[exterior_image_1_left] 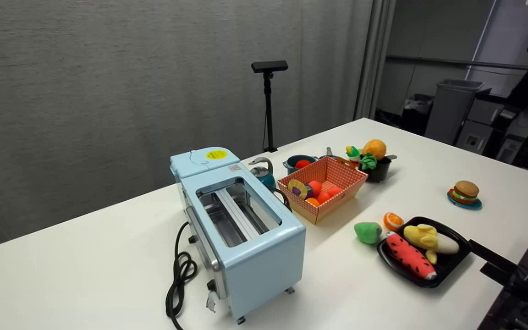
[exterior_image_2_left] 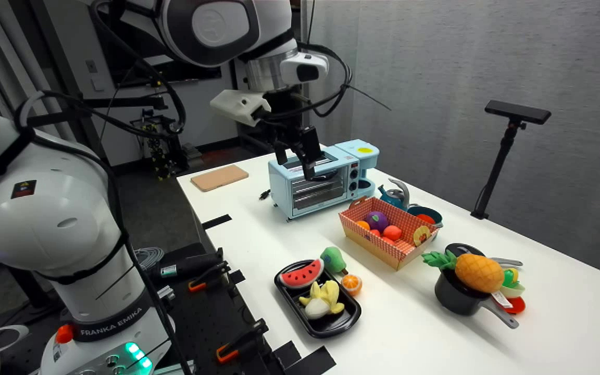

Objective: Move the pineapple plush toy from the pot to the box

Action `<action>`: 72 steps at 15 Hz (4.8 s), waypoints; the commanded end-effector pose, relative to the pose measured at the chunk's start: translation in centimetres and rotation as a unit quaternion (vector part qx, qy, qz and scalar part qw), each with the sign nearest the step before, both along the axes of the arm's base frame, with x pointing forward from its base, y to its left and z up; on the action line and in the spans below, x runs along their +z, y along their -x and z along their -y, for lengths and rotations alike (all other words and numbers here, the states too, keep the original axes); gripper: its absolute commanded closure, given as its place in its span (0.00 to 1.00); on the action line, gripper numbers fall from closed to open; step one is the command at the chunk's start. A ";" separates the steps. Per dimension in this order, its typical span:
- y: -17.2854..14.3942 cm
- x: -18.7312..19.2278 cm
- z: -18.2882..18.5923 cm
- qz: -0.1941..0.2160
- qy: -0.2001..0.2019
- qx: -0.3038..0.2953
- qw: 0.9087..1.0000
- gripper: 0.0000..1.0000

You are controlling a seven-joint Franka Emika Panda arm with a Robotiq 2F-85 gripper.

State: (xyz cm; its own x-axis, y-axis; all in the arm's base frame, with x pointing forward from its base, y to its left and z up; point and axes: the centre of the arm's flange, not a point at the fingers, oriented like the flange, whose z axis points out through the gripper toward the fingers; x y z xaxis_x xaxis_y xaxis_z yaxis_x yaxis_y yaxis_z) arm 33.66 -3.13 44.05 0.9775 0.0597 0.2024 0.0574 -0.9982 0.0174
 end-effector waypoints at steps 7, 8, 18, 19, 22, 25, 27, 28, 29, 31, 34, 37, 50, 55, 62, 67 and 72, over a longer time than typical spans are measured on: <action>-3.5 0.4 5.7 0.039 -0.027 -0.151 0.987 0.00; -3.8 0.5 6.1 0.036 -0.029 -0.164 0.985 0.00; -4.4 1.8 8.9 0.047 -0.033 -0.194 0.979 0.00; -4.4 1.8 8.9 0.047 -0.033 -0.194 0.979 0.00; -5.1 3.5 9.2 0.053 -0.029 -0.196 0.979 0.00; -6.6 3.6 10.5 0.039 -0.037 -0.202 0.978 0.00; -7.4 3.2 11.9 0.025 -0.041 -0.209 0.977 0.00; -7.8 2.9 12.5 0.017 -0.044 -0.213 0.976 0.00; -8.2 2.5 13.2 0.008 -0.046 -0.219 0.975 0.00; -9.1 1.7 14.5 -0.007 -0.048 -0.230 0.972 0.00; -10.5 0.3 16.2 -0.031 -0.050 -0.240 0.969 0.00; -12.7 -2.0 17.2 -0.062 -0.048 -0.241 0.967 0.00; -22.0 -10.9 15.9 -0.121 0.016 -0.163 0.979 0.00; -24.4 -11.9 16.1 -0.109 0.029 -0.134 0.985 0.00; -26.7 -13.2 17.6 -0.107 0.025 -0.119 0.987 0.00; -28.6 -14.7 18.5 -0.113 0.033 -0.116 0.986 0.00; -27.9 -15.5 17.6 -0.125 0.031 -0.119 0.985 0.00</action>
State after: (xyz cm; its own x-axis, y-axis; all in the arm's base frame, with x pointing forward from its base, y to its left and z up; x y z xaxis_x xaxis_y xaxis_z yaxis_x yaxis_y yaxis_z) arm 61.59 -20.71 28.59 0.9843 -0.1714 -0.0430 -0.1668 -0.9815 0.0934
